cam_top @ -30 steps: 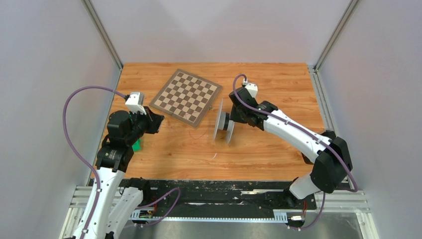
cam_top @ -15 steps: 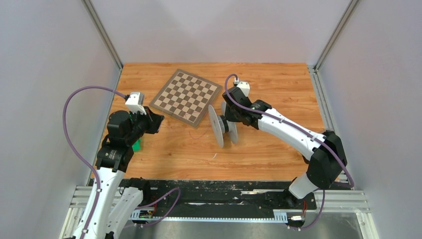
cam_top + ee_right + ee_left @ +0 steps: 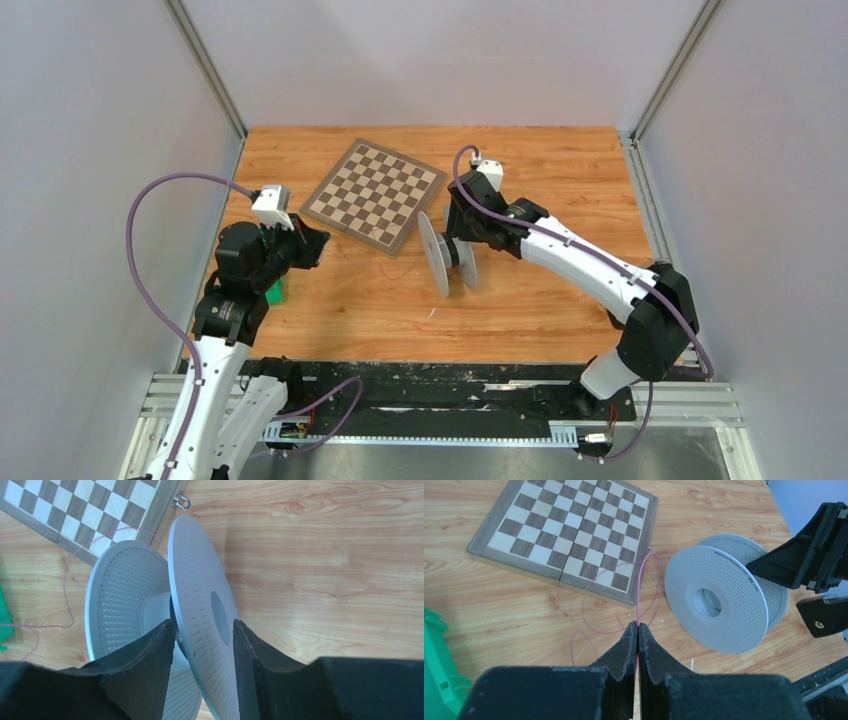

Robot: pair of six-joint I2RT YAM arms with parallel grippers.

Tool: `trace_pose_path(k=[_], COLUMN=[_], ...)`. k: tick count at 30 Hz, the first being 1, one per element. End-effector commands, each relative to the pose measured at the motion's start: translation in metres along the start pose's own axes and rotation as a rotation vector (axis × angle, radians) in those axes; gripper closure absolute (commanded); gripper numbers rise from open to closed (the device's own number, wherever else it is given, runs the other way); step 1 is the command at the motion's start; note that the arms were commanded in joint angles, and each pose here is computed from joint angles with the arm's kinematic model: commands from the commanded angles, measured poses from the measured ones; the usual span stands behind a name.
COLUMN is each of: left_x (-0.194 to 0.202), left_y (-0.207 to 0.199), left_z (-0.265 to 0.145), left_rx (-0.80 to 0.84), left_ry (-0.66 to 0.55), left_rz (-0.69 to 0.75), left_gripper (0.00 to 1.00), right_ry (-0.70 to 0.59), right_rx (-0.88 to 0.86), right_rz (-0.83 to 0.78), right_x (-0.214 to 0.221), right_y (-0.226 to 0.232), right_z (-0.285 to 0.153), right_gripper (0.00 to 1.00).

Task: Wrap the cables

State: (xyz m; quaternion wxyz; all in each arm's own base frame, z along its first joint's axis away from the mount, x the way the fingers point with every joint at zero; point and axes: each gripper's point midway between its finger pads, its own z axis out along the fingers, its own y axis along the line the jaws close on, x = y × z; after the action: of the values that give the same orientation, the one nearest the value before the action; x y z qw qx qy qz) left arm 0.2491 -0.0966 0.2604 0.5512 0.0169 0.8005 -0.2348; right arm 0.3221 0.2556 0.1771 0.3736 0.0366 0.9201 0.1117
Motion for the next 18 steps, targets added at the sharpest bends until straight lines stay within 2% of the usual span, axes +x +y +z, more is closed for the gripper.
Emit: trace_pose_path(k=[1, 8, 11, 14, 18], left_x=[-0.004, -0.009, -0.023, -0.043, -0.063], left_y=[-0.001, -0.003, -0.017, -0.040, -0.072], left_z=[-0.001, 0.001, -0.006, -0.017, -0.033], left_rx=[0.006, 0.006, 0.049, 0.130, 0.260], left_ry=[-0.021, -0.020, -0.017, -0.038, -0.036], left_rz=[0.014, -0.004, -0.009, -0.011, -0.028], left_gripper=[0.94, 0.95, 0.97, 0.98, 0.99], right_ry=[-0.113, -0.203, -0.265, -0.351, -0.450], right_rx=[-0.068, -0.125, -0.203, -0.384, -0.782], right_rz=[0.006, -0.085, -0.183, -0.314, -0.465], right_x=[-0.040, -0.072, -0.090, -0.104, -0.097], right_y=[0.015, 0.023, 0.030, 0.052, 0.099], right_z=[-0.030, -0.061, -0.087, -0.124, -0.185], right_gripper=[0.53, 0.49, 0.47, 0.44, 0.35])
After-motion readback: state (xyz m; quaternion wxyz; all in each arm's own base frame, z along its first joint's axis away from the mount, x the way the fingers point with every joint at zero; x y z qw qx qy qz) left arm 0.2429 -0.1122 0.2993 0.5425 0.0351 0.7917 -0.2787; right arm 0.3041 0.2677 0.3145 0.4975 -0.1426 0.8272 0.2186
